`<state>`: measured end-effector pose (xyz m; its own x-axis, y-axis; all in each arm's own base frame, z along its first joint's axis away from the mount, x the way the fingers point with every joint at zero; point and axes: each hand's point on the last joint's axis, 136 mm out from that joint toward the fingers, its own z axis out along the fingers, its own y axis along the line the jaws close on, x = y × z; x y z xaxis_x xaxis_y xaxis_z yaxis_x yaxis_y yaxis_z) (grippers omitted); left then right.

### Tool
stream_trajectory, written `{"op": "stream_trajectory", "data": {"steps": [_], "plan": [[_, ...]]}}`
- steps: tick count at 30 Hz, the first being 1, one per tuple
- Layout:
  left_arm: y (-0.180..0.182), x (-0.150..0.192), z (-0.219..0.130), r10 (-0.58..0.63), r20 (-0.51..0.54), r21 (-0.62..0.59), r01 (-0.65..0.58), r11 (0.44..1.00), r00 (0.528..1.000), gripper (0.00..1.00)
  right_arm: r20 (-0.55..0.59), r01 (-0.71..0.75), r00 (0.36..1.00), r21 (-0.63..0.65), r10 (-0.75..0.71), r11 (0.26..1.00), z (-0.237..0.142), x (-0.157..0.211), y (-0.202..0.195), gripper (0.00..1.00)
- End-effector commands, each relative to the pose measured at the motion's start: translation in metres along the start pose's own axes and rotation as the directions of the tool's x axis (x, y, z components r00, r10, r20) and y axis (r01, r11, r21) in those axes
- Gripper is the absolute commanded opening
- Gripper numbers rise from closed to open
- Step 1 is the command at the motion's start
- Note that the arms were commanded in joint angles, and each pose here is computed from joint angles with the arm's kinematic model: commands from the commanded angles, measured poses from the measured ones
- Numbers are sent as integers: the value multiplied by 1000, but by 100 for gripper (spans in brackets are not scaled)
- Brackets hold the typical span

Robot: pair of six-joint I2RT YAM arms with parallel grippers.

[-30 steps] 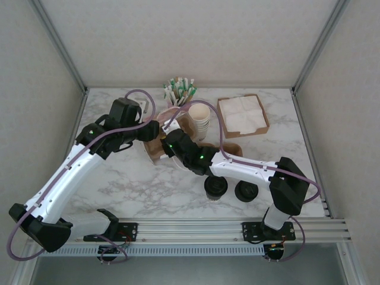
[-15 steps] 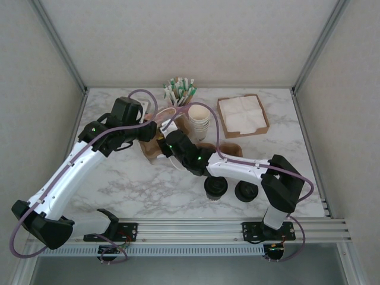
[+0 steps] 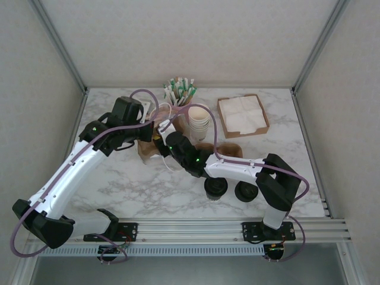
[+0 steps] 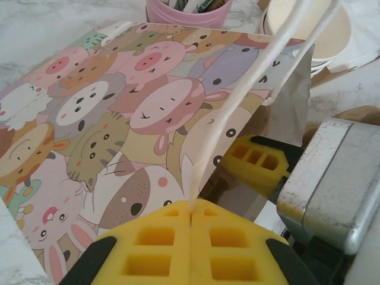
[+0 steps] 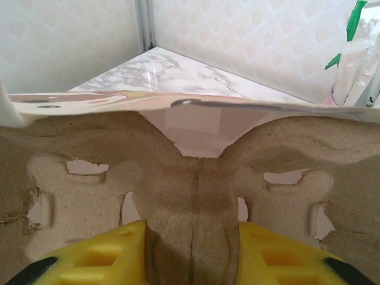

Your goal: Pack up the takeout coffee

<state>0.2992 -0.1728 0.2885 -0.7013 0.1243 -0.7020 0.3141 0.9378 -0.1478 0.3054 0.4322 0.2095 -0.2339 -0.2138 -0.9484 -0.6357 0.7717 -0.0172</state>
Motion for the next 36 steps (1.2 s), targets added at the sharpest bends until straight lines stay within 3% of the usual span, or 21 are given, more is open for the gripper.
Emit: {"op": "stream_trajectory", "data": {"steps": [1,14,19,24,30,36], "plan": [[-15,-21,-15,-26,55,85,21,996,998,0,63,-18,998,-20,20,1000,-3,-15,2,36],[-51,-30,-65,-180,74,331,146,932,981,0,65,-14,998,-75,19,997,-65,-52,4,35],[-58,-26,-84,-307,61,410,257,875,950,0,-17,0,1000,-103,-2,995,-101,-51,10,35],[-59,-11,-96,-461,18,481,396,782,887,0,-144,-35,989,-89,22,995,-135,-44,0,35],[-58,15,-90,-587,-72,514,535,671,806,0,-236,-35,972,-111,8,993,-164,-36,2,35],[-51,27,-68,-594,-92,457,564,688,799,0,-318,52,945,-69,-71,996,-160,-11,-5,35]]}}
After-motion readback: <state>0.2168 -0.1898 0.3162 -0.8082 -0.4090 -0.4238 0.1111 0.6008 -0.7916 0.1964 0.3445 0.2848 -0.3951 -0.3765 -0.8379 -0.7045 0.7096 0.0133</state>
